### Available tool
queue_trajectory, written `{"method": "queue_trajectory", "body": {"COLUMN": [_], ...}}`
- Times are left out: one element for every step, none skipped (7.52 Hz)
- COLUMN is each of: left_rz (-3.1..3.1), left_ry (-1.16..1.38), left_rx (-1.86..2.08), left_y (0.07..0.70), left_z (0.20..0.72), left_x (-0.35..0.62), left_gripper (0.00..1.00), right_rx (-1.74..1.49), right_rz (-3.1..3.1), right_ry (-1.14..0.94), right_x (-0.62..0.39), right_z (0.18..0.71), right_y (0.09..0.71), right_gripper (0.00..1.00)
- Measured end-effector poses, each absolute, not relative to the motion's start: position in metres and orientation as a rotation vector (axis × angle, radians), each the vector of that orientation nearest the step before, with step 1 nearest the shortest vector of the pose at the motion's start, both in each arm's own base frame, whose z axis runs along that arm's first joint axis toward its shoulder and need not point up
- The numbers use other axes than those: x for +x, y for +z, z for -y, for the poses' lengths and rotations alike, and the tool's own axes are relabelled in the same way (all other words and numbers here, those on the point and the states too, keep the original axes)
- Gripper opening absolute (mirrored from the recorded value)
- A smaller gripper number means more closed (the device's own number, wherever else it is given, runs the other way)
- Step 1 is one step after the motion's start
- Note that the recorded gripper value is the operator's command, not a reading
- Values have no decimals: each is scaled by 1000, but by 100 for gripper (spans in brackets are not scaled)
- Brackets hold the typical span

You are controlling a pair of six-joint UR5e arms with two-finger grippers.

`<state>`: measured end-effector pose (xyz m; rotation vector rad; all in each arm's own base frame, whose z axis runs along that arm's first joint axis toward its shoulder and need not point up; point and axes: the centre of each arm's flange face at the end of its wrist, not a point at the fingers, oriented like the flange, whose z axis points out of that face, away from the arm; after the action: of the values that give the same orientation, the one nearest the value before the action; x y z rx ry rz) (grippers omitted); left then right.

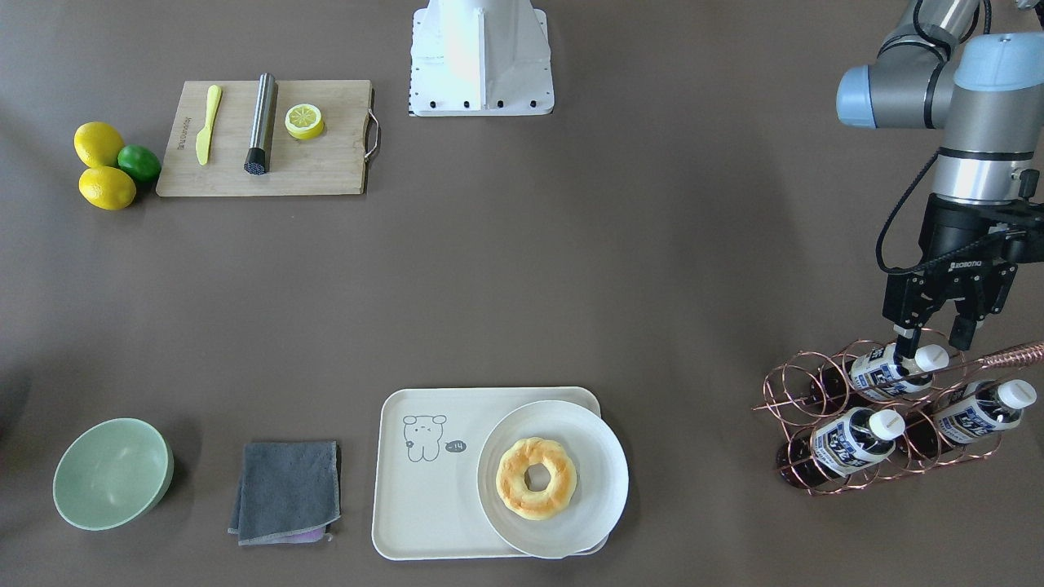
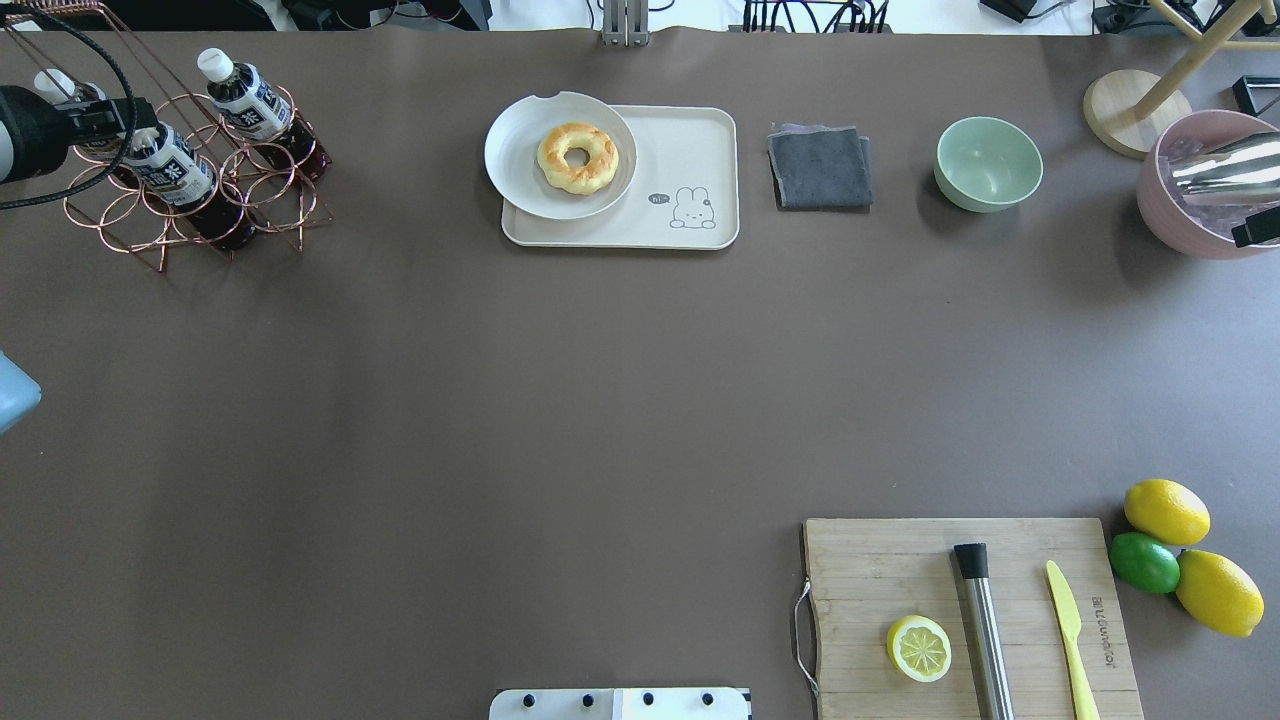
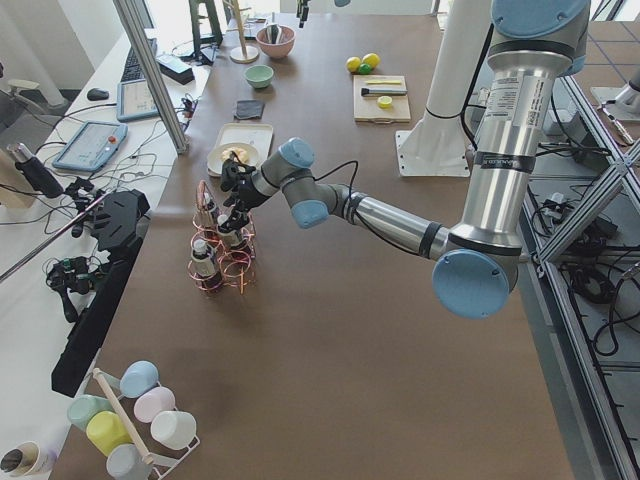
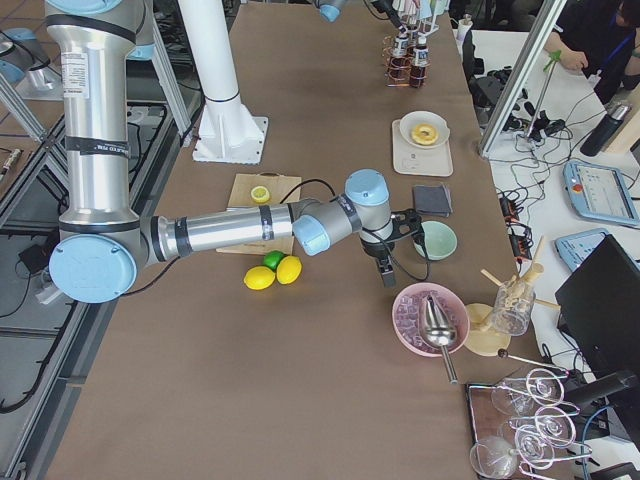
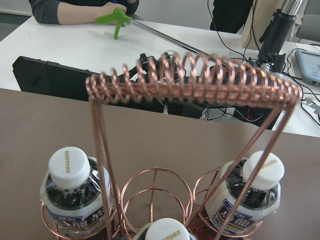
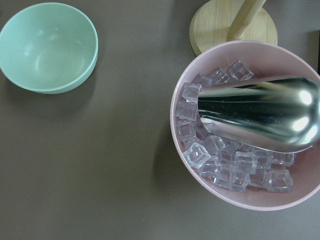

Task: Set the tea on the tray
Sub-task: 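Reach the left gripper down into the copper rack around a tea bottle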

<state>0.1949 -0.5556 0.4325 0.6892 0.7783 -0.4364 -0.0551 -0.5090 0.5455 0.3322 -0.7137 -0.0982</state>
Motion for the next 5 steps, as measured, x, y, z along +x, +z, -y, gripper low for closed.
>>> {"method": "queue_trajectory", "body": {"left_rz": [-768,-761,-757,-761,-770], "left_ry": [-411,-398,-395,-394,-394], "left_rx": [698,701,701,705,712], "left_y": [433,435,438,441,445], "left_z": [558,560,561,562,563], "left_x": [196,197,198,198,199], "left_gripper": [76,74,74,72,71], "right_rx": [332,331,331,332,332], "right_rz": [713,713,713,713,713], "right_ry": [-98,-98,-98,-98,-98], "right_x": [-55,-55,-55,-55,-55], "right_z": [509,509,509,509,509], "right_y": [546,546,546,546,546], "right_gripper": [100,100,100,100,100]}}
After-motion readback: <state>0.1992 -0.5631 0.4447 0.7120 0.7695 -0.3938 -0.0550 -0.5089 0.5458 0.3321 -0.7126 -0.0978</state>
